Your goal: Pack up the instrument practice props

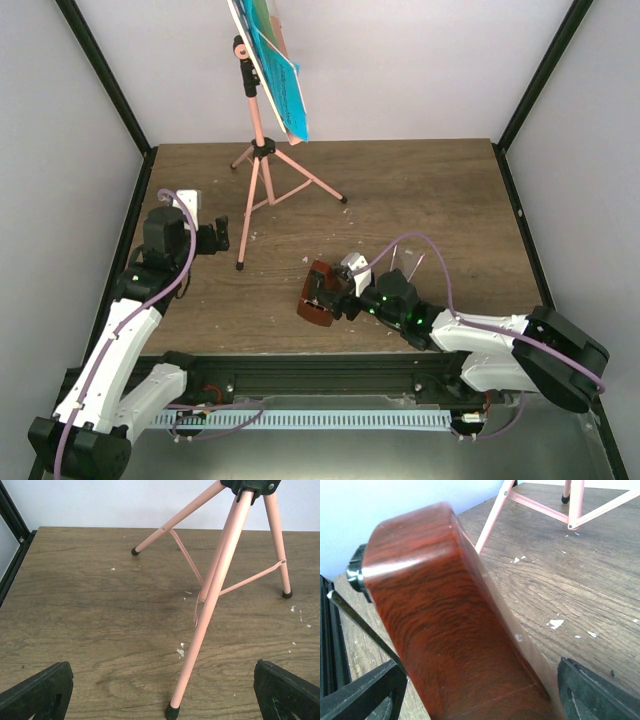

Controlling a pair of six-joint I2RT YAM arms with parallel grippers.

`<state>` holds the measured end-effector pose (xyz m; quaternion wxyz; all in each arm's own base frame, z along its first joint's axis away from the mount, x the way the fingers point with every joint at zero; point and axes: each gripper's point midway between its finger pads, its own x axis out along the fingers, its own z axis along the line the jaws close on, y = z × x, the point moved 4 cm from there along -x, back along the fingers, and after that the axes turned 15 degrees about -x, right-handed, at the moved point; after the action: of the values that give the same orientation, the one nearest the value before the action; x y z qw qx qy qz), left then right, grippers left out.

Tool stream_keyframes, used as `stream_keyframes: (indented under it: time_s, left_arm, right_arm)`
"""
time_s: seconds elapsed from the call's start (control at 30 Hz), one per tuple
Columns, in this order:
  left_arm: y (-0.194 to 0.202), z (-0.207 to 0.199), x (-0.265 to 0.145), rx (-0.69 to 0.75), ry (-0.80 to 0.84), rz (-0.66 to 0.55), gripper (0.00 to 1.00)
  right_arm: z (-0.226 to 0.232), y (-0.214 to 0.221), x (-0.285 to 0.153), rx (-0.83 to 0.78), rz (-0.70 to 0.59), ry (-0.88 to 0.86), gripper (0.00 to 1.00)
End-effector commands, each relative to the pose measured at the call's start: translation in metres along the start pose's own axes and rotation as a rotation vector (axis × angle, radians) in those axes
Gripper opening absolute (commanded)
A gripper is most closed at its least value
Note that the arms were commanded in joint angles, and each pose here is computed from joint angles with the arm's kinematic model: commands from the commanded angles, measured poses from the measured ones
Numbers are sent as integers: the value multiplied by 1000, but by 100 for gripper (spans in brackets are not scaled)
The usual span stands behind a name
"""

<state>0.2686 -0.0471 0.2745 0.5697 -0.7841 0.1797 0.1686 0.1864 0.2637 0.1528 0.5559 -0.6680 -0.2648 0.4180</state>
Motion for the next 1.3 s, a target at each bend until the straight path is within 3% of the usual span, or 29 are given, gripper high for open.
stream_keyframes:
  time_s: [0.0, 0.4, 1.27]
  left_arm:
    - [-2, 0, 0, 4, 8, -15, 100]
    - [-1, 0, 0, 5, 9, -13, 100]
    - [0, 1, 2, 5, 5, -8, 100]
  right_arm:
    - [-3, -7, -1, 3, -38, 27, 81]
    - [-2, -5, -1, 9, -35, 25, 71]
    - [-10, -10, 9, 31, 29, 68, 73]
